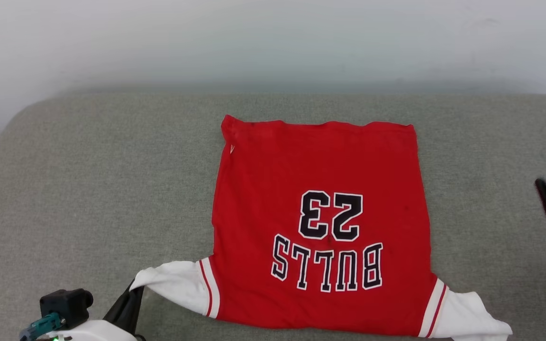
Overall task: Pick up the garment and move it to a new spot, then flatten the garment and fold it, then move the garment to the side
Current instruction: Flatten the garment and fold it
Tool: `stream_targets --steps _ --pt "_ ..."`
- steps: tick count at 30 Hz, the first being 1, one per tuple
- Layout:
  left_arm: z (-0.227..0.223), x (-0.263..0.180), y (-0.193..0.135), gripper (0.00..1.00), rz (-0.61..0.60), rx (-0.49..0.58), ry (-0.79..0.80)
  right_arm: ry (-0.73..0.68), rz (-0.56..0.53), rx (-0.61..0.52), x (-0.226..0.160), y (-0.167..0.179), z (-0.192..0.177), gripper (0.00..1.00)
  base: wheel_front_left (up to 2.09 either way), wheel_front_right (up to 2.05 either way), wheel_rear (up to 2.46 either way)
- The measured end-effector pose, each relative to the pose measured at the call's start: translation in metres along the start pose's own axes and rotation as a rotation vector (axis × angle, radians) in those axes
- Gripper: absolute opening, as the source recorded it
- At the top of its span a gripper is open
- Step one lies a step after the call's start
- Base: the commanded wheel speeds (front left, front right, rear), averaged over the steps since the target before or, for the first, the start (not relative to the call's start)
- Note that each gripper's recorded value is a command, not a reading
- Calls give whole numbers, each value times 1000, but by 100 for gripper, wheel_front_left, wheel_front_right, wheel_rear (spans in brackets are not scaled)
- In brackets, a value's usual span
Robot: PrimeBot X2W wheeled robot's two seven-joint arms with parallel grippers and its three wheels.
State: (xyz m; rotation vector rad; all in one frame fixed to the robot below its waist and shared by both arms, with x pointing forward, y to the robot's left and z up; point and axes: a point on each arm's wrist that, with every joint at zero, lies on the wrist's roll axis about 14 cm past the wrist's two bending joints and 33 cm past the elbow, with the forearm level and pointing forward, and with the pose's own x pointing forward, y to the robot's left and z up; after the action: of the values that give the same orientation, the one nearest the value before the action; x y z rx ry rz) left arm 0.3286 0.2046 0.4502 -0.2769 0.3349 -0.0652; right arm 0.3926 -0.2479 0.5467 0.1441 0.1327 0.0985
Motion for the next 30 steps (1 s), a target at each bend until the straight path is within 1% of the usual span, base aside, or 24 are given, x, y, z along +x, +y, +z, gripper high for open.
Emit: stream_targets --steps 2,5,6,7,9,15,17,19,22,24,26,30 --pt "4 4 -3 0 -9 3 -9 -50 3 -29 18 1 26 100 0 0 0" --pt "9 12 -4 0 -12 10 -23 -67 33 -49 49 10 52 100 0 0 0" --pt "10 15 -3 0 -11 11 -27 -53 47 -60 59 14 57 100 0 0 0" --pt "12 21 -3 0 -10 14 -32 -28 70 -94 81 22 66 100 0 0 0" --pt "13 29 -3 0 -12 15 -36 33 79 -131 106 25 66 100 0 0 0" --pt "10 47 1 0 -9 12 -31 279 98 -182 168 35 31 100 0 0 0" --pt "10 53 2 0 -7 10 -34 389 107 -193 183 39 9 100 0 0 0" --pt "6 57 4 0 -1 8 -27 521 121 -202 192 43 -20 100 0 0 0" --pt "4 65 7 0 6 11 -23 663 133 -228 202 46 -49 100 0 0 0" --pt "2 70 9 0 10 14 -22 754 120 -257 207 40 -70 100 0 0 0" --pt "0 74 10 0 12 14 -18 827 106 -268 210 33 -88 100 0 0 0" --pt "-8 82 15 0 21 16 0 899 112 -260 223 34 -116 100 0 0 0"
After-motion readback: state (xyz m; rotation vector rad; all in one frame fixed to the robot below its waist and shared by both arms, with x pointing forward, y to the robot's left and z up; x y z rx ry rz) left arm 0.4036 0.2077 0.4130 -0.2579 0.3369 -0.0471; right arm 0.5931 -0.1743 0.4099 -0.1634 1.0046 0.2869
